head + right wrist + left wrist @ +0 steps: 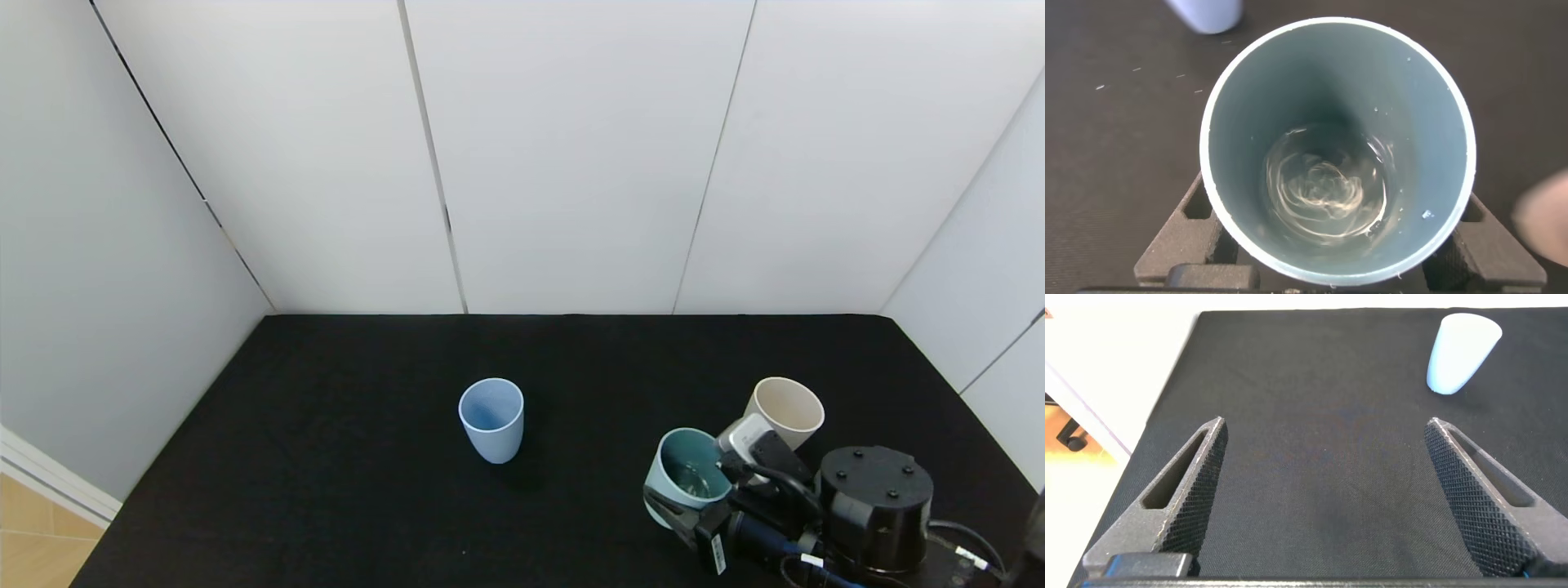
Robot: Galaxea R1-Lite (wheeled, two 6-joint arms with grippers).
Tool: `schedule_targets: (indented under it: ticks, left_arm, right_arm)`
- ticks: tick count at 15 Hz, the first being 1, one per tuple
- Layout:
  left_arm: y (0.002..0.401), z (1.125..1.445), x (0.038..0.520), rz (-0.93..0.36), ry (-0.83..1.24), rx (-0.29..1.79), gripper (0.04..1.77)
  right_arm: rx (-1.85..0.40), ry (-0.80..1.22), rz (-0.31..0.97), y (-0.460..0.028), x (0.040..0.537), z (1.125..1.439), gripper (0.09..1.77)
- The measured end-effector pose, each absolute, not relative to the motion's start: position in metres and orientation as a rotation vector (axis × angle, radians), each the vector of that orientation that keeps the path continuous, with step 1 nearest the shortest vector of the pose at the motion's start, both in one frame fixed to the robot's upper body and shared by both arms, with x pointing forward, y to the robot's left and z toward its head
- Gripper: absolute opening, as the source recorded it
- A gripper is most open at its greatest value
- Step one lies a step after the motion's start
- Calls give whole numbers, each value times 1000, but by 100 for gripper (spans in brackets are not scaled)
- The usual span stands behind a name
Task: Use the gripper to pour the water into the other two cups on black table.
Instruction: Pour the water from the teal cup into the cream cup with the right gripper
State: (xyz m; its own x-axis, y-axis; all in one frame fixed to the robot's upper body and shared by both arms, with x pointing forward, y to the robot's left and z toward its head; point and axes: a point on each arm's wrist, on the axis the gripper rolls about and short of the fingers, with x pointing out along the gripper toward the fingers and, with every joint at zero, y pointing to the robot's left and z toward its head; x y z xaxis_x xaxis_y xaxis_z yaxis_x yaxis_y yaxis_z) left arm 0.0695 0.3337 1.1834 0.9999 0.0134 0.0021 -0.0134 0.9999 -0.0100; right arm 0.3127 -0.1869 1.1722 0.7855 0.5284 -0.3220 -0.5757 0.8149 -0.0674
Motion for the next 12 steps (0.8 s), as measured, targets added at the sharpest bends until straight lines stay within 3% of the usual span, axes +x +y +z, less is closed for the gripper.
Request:
schedule_targets:
  ticks: [7, 12]
  left_arm:
    - [334, 1183, 70, 14, -2, -10, 172]
    - [334, 1183, 70, 13, -2, -10, 172]
  right_arm:
    - [-116, 257, 347, -251, 336, 1256, 121]
    - [-92, 214, 197, -294, 344, 1294, 121]
